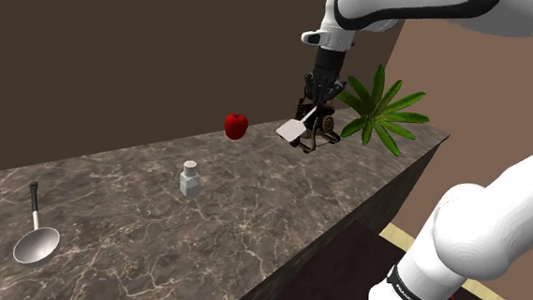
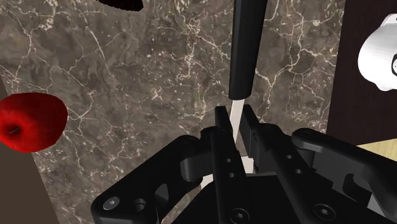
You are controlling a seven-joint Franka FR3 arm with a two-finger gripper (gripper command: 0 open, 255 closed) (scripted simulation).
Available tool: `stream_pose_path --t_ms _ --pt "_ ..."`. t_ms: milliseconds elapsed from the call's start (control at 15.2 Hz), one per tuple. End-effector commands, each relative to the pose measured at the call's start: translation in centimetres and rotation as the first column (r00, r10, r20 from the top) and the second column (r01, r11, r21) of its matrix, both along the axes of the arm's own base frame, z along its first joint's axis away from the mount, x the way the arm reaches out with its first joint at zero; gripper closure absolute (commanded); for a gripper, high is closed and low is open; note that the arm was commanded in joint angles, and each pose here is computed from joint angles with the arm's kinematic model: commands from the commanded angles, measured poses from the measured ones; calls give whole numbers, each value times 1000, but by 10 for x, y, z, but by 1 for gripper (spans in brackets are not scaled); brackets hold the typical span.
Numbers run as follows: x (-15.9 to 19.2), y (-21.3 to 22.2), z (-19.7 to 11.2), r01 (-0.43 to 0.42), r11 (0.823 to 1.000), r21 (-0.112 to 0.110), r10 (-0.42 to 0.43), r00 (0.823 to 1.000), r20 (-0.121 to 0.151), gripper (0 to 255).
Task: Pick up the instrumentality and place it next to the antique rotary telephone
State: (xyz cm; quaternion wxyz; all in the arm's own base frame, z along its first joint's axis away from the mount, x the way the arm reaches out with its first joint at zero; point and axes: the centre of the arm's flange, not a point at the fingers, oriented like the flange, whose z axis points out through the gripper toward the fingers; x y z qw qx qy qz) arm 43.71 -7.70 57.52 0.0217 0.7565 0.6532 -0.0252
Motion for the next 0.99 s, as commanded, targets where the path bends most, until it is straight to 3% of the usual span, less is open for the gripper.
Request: stream_pose_path --t_ms 0,924 --pt "0 0 -12 0 1000 0 0 1000 1 255" --pt "0 0 -86 0 1000 0 0 1000 1 255"
